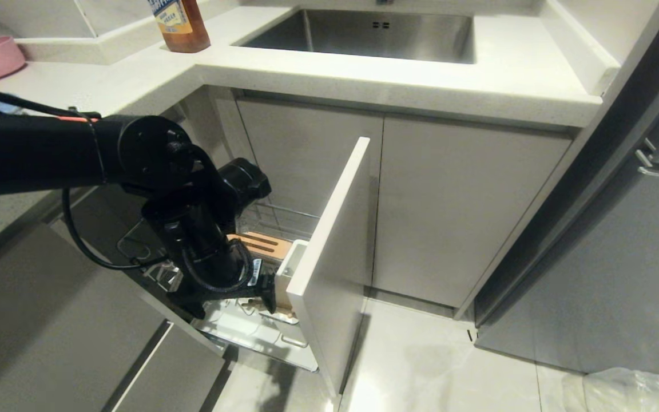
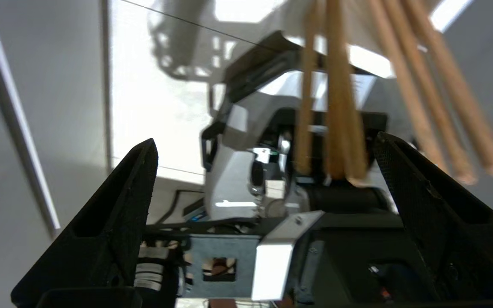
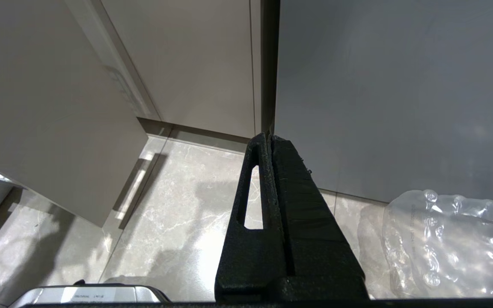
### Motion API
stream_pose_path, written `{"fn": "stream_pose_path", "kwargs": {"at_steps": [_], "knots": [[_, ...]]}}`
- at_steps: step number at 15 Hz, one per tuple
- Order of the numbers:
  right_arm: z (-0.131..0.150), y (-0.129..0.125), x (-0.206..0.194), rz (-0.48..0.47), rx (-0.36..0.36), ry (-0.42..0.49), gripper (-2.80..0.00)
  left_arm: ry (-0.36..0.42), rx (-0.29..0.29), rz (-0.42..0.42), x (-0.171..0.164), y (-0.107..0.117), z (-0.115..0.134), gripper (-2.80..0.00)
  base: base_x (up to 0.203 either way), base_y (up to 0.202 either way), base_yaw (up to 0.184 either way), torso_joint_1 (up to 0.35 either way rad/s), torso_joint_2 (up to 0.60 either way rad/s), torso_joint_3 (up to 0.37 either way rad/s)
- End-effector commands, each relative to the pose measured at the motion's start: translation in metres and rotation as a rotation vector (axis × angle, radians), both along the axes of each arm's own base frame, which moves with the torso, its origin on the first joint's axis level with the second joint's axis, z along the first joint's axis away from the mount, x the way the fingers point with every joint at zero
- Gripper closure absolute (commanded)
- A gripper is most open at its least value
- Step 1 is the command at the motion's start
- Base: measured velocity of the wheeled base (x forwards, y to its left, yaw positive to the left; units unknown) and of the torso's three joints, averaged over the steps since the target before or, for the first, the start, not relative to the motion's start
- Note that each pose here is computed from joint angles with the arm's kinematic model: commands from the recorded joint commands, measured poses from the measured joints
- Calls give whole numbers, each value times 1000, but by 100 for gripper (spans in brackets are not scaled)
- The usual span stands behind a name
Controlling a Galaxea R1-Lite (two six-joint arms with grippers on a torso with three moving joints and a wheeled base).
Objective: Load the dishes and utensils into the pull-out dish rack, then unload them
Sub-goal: Take the chopsticks out of the cupboard
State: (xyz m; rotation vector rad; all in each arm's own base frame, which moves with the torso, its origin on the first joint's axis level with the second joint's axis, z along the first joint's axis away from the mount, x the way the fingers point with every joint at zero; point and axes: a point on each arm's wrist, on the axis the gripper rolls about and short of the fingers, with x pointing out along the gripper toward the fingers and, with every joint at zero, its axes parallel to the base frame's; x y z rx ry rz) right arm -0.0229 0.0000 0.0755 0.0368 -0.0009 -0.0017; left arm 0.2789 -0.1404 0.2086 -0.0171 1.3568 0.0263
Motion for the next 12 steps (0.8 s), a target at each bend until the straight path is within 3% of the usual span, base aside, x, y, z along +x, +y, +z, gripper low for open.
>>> {"fn": "stream_pose_path", "kwargs": {"at_steps": [1, 5, 12], "knots": [[0, 0, 0, 0, 0, 1, 0, -19, -19, -2, -6, 1, 9, -280, 0, 0, 0, 0, 0, 0], [0, 0, 0, 0, 0, 1, 0, -54, -8, 11, -11, 7, 18, -280, 0, 0, 0, 0, 0, 0], [0, 0, 0, 0, 0, 1, 0, -44, 37, 52, 2, 14, 8, -280, 0, 0, 0, 0, 0, 0]]}}
